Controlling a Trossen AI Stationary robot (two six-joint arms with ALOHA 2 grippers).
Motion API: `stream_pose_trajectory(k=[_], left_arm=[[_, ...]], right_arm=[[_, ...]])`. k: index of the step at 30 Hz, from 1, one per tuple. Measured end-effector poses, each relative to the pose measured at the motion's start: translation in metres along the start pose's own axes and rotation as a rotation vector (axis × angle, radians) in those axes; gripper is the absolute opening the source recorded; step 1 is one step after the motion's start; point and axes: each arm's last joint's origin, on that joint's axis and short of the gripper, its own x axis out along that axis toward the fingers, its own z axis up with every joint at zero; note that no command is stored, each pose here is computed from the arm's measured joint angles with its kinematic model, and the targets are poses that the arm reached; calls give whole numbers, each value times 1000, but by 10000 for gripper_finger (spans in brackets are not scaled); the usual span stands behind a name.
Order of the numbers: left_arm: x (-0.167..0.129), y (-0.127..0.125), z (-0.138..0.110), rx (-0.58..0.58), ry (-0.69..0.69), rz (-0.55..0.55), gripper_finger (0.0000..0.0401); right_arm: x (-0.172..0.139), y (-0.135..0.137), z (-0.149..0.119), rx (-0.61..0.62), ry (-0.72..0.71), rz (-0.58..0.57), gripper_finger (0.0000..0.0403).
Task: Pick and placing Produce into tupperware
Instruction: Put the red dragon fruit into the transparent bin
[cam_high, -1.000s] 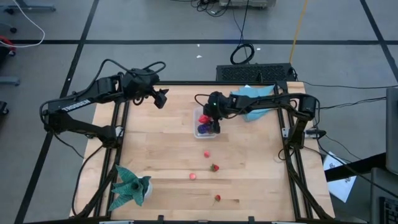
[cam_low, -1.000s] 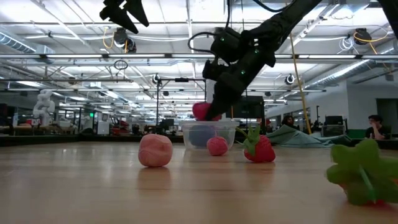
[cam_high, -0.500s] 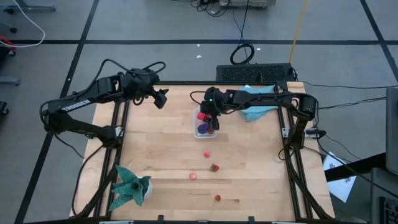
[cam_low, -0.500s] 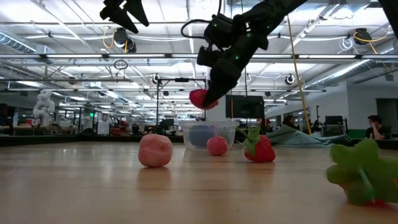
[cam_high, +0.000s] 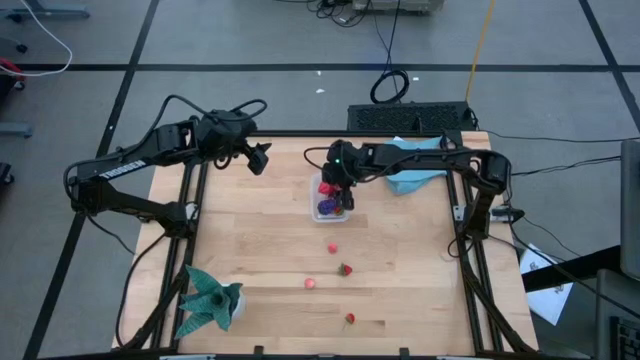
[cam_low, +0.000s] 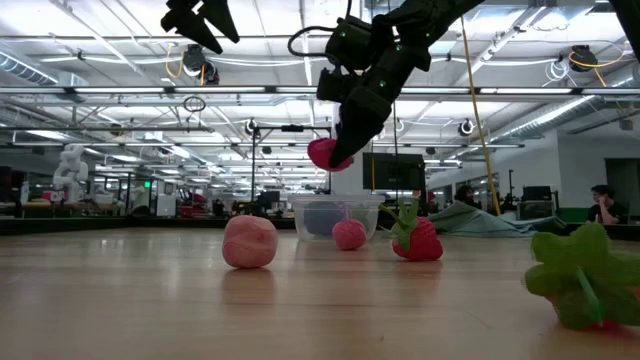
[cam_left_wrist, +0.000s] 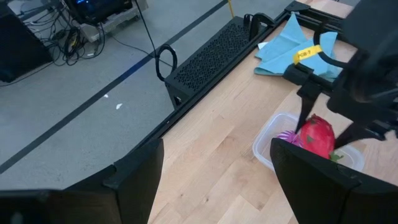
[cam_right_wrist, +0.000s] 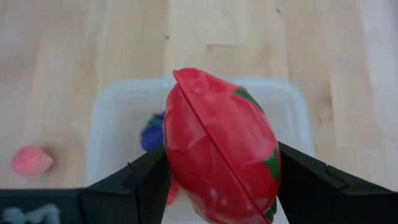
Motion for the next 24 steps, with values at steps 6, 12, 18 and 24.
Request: stream_pose_trajectory(k=[6,12,18,24], left_arm=[[0,0,0,-2,-3,-1,296],[0,0,0,-3,-4,-1,296],[0,0,0,-2,-4,0,296],[0,0,0,4,-4,3,296]], right_arm=[[0,7,3,-24,-3,11,238],[9,6,-2,-19,40,22,238],[28,8,-7,-46,84,23,238],[30,8,-7,-50,82,21,238]])
